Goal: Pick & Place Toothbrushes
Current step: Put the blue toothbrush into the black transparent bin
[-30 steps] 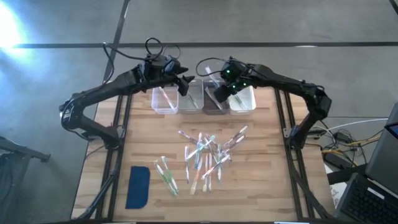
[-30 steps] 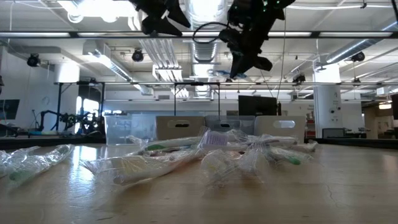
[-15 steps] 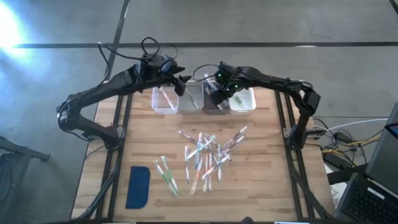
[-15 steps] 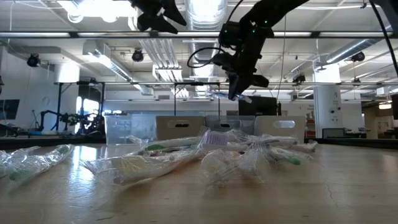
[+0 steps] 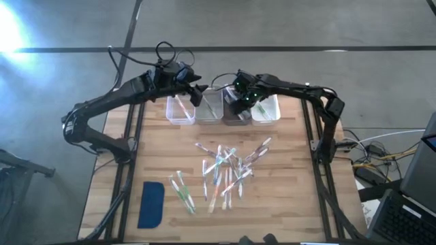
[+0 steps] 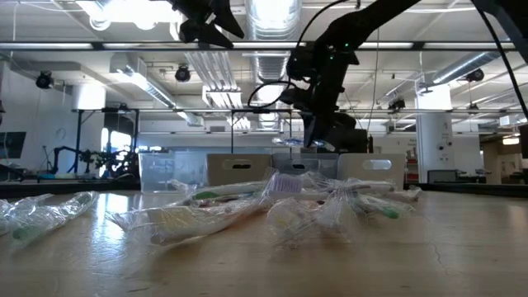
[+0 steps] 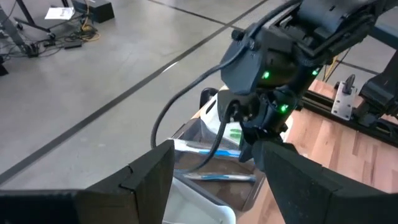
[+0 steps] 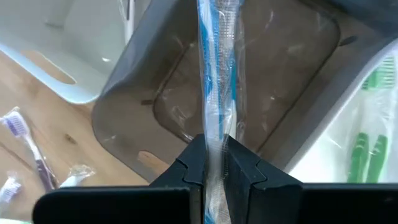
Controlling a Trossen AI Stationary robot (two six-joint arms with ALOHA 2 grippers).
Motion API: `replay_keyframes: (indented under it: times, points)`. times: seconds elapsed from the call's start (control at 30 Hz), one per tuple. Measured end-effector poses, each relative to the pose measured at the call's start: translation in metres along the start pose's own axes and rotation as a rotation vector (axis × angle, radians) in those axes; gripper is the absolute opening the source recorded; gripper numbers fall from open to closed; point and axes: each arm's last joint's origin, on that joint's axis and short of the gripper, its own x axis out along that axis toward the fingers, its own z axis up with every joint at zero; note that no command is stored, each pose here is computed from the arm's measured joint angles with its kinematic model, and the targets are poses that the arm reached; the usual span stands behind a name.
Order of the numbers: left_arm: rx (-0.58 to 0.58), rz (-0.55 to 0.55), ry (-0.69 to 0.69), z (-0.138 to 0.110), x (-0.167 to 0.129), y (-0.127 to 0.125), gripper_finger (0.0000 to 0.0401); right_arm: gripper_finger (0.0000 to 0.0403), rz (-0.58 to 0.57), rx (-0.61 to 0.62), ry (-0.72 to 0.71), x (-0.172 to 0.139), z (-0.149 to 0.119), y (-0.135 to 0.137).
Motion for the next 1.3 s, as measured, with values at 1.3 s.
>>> replay_keyframes:
  times: [1.3]
  points:
    - [0.004, 0.003, 0.03, -0.003, 0.0, 0.0, 0.0248, 0.0093, -0.013, 0.027, 0.173, 0.08, 0.004, -0.019]
